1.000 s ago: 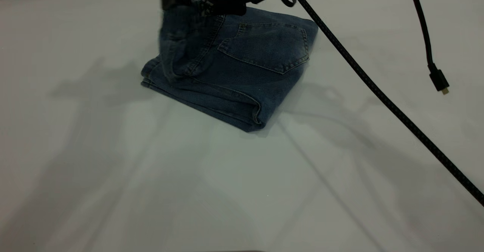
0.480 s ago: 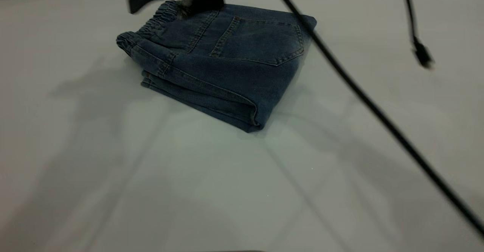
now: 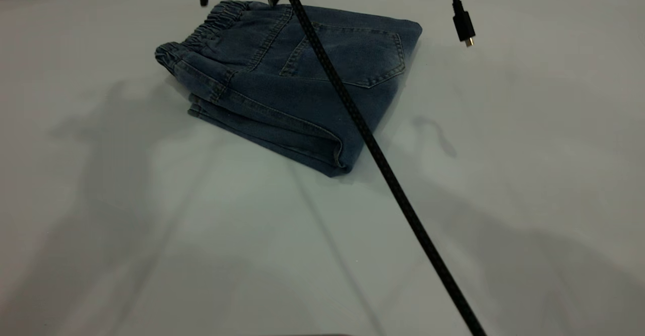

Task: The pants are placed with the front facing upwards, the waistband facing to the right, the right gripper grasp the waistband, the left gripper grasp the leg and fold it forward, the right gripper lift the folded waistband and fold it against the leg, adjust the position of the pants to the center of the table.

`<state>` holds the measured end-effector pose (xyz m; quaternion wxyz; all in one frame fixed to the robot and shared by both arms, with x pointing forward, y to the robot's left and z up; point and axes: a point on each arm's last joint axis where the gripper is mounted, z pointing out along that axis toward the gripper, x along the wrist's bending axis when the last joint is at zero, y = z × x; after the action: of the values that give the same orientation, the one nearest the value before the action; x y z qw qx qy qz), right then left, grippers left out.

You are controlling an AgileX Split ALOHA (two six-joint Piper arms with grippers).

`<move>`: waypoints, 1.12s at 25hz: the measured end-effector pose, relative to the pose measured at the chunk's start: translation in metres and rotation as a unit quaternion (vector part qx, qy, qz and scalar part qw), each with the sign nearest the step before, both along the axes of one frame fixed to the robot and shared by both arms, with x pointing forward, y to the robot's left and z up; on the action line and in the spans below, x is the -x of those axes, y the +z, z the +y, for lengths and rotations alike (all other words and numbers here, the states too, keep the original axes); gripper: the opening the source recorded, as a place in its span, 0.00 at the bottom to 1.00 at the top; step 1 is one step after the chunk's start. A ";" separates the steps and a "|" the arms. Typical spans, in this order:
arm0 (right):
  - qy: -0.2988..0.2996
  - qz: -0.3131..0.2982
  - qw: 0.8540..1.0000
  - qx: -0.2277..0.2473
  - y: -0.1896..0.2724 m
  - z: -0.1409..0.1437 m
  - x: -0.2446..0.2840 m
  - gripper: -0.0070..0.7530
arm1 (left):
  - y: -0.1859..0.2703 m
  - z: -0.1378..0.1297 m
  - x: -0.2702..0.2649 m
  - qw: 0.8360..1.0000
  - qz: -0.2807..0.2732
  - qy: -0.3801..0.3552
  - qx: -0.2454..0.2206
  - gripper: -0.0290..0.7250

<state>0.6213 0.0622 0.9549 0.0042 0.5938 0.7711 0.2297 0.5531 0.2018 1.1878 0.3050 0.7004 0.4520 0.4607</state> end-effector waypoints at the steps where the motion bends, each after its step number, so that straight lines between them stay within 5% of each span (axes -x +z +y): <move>1: -0.017 0.002 1.000 -0.006 0.002 -0.001 -0.002 0.74 | -0.001 0.000 0.000 1.000 0.003 0.002 0.000 0.61; 9: -0.147 0.096 0.979 -0.101 -0.041 0.006 -0.015 0.70 | -0.001 -0.001 0.000 1.000 0.005 0.000 0.014 0.61; 17: -0.270 0.201 0.937 -0.089 -0.118 0.005 -0.014 0.69 | -0.004 -0.003 0.001 0.999 0.020 0.002 0.043 0.61; 24: -0.280 0.210 0.933 -0.085 -0.120 0.004 -0.014 0.69 | -0.004 -0.003 0.002 0.999 0.024 0.001 0.048 0.61; 28: -0.246 0.208 0.944 -0.065 -0.121 0.002 -0.011 0.68 | -0.004 -0.003 0.002 0.999 0.025 0.000 0.046 0.61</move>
<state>0.6328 0.0644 0.8344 -0.1384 0.7986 0.5682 0.1422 0.5514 0.1984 1.1834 0.3257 0.6965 0.4802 0.4221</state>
